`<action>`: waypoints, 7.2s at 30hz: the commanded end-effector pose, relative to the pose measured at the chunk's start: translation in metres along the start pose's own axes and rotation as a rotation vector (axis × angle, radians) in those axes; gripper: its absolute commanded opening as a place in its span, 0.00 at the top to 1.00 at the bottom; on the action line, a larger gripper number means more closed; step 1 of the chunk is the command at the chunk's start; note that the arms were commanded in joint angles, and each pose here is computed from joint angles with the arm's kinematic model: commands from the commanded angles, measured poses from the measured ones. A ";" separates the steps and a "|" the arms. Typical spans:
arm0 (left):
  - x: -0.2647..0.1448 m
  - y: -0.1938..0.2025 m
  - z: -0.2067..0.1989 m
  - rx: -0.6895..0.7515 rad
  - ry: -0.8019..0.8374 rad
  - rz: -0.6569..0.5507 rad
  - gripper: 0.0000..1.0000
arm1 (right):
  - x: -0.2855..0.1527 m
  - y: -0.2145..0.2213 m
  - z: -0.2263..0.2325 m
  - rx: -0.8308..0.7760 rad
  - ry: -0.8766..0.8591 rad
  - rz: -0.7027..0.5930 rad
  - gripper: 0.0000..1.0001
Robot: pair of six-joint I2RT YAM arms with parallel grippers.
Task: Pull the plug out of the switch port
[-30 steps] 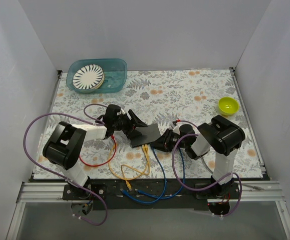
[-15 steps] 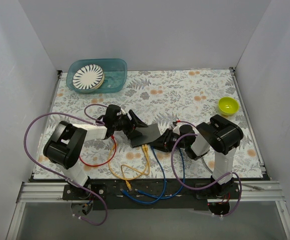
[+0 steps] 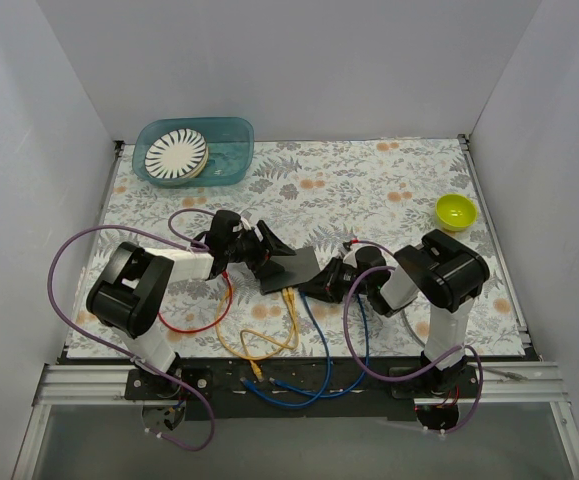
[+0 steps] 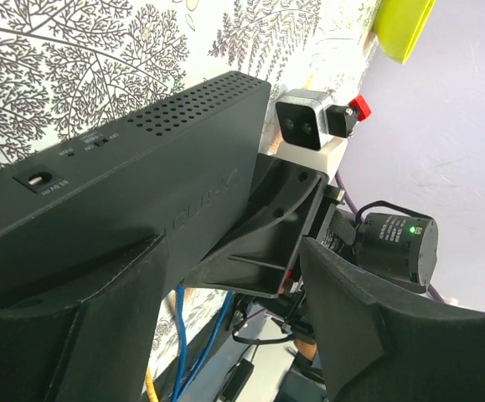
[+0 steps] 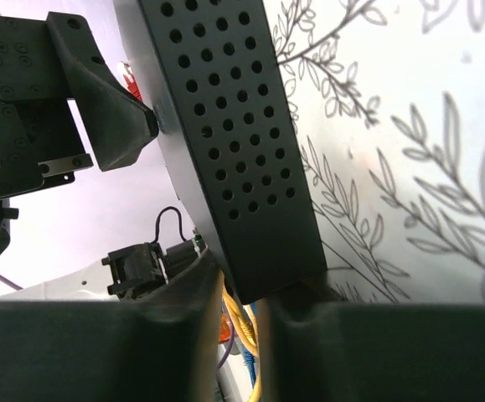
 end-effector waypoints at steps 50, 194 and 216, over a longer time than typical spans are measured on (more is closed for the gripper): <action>0.027 0.033 0.014 -0.040 -0.157 0.032 0.37 | -0.022 0.028 -0.035 -0.374 0.249 0.212 0.99; -0.042 0.031 0.027 0.003 -0.265 -0.114 0.31 | 0.065 -0.008 0.023 -0.145 0.075 -0.090 0.64; -0.035 0.023 0.028 -0.017 -0.280 -0.143 0.31 | 0.061 0.005 0.007 -0.242 0.130 0.044 0.99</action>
Point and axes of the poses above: each gripper's point midway between its finger pads, its own x axis out along the fingers, its own z axis along the line the jaws close on, y = z × x, the point moved 6 cm from there along -x, back along the fingers, and after that the axes turned 5 degrees about x, right-handed, at the moved point
